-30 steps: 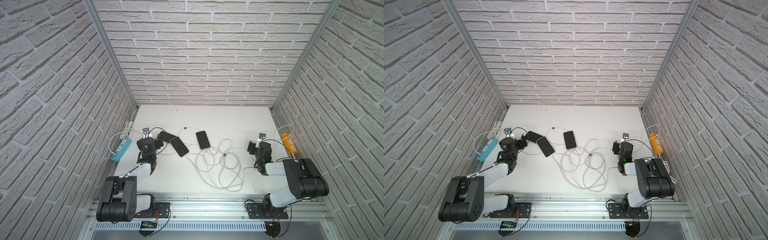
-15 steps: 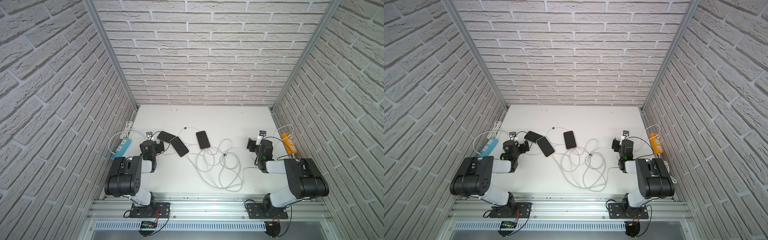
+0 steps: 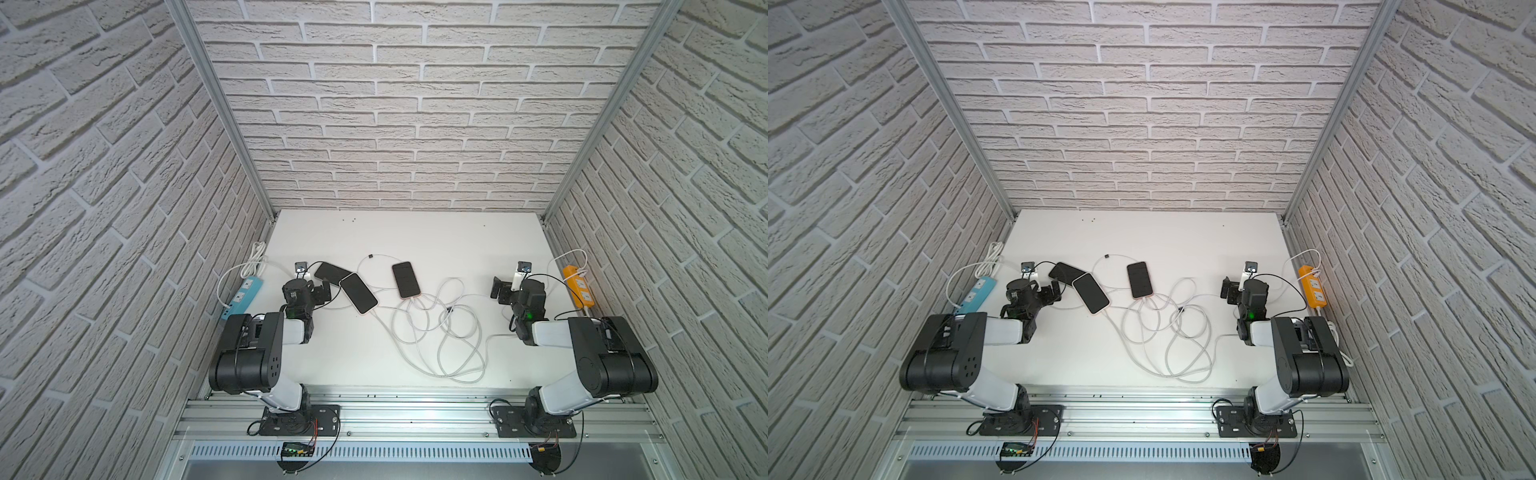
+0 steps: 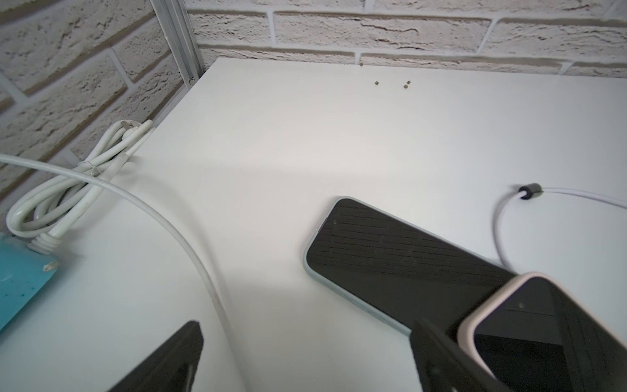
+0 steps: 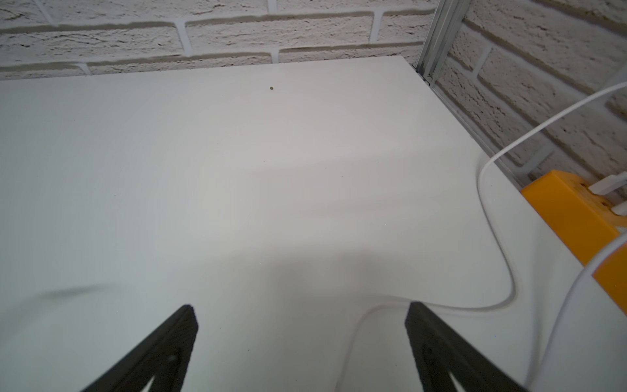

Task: Plug the charging cable into the phone
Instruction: Reset both arms

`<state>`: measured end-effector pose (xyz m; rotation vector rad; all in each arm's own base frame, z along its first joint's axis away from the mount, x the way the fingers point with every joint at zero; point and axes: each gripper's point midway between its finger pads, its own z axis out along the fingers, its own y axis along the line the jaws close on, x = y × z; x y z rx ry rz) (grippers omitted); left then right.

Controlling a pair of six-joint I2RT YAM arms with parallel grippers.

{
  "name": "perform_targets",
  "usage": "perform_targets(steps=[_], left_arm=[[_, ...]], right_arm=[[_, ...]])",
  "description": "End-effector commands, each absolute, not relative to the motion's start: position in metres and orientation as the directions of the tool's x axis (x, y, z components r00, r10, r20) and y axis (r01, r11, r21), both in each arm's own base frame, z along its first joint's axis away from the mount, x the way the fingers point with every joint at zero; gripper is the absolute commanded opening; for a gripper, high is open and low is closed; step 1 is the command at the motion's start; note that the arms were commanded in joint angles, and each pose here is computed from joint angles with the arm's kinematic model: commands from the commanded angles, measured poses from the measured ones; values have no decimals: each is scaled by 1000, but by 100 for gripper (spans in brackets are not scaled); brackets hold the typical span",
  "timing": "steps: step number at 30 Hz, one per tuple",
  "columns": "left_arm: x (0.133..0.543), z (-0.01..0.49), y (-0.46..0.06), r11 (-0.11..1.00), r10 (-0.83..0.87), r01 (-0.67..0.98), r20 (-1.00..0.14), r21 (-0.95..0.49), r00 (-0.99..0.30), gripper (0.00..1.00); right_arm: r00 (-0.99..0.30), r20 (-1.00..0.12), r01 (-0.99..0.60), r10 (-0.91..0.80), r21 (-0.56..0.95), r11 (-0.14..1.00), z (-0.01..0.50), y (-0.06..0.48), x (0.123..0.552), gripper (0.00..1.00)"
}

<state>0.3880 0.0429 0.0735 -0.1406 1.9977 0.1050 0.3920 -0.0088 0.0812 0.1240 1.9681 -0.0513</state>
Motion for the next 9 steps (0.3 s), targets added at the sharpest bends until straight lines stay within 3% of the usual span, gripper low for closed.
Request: perform_targets(steps=[1, 9], left_arm=[[395, 89, 44, 989, -58, -146, -928, -4, -367, 98], [395, 88, 45, 990, -67, -139, -928, -16, -367, 98]], right_arm=[[-347, -935, 112, 66, 29, 993, 94, -9, 397, 99], [-347, -936, 113, 66, 28, 993, 94, -10, 397, 99]])
